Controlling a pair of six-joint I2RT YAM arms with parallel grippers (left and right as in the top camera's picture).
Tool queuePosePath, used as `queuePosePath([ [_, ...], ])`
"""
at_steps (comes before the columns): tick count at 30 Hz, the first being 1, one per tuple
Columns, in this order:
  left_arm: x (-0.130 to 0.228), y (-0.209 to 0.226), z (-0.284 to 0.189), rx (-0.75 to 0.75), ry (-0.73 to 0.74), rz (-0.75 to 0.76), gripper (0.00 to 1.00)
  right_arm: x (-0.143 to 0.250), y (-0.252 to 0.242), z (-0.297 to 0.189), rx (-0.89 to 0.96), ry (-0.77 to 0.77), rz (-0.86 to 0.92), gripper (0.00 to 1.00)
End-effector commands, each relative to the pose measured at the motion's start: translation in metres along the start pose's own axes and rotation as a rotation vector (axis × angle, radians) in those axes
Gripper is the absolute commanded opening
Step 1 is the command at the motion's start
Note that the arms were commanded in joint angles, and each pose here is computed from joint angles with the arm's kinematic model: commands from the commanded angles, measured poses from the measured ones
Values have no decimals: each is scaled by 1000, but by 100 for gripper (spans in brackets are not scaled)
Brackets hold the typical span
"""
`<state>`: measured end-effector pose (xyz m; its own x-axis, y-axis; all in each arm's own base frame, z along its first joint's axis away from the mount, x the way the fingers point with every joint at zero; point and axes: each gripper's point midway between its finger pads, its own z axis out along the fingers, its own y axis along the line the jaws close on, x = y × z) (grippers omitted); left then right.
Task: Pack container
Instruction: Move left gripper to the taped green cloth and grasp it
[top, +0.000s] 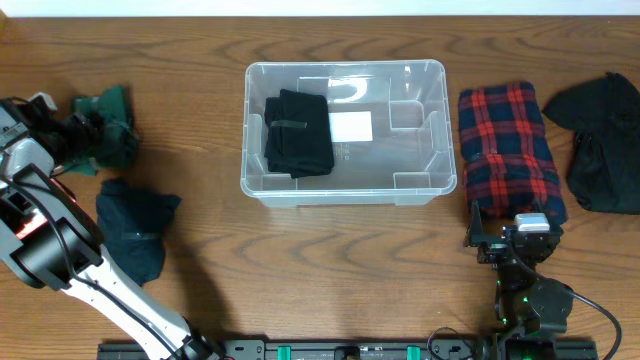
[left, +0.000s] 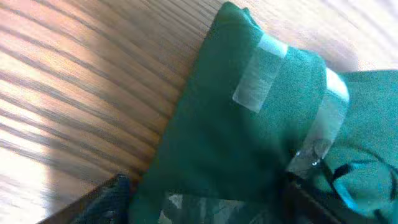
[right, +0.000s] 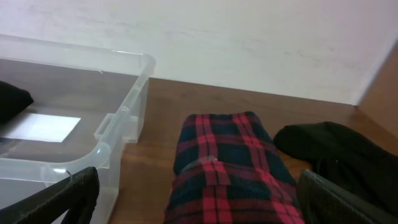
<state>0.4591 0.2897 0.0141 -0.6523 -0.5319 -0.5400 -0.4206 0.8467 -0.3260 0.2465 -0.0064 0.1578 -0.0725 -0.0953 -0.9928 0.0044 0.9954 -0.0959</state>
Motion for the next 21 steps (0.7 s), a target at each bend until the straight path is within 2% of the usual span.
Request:
queuePosePath([
  [1,22,-20,12,125,68,-54,65,1,2,0,-7,1,-15,99],
  [2,24,-25,11,145,79,-70,58,1,2,0,-7,1,-15,99],
  [4,30,-32,11,174,103,-85,50,1,2,0,-7,1,-15,99],
  [6,36,-39,10,195,131,-94,38,1,2,0,-7,1,-15,99],
  [7,39,-41,10,199,145,-98,29,1,2,0,-7,1,-15,99],
  [11,53,-50,11,205,200,-108,7,1,2,0,-7,1,-15,99],
  [16,60,-64,13,215,237,-146,6,1,2,0,-7,1,-15,99],
  [21,45,-97,0,343,223,-197,6,1,2,0,-7,1,-15,99],
])
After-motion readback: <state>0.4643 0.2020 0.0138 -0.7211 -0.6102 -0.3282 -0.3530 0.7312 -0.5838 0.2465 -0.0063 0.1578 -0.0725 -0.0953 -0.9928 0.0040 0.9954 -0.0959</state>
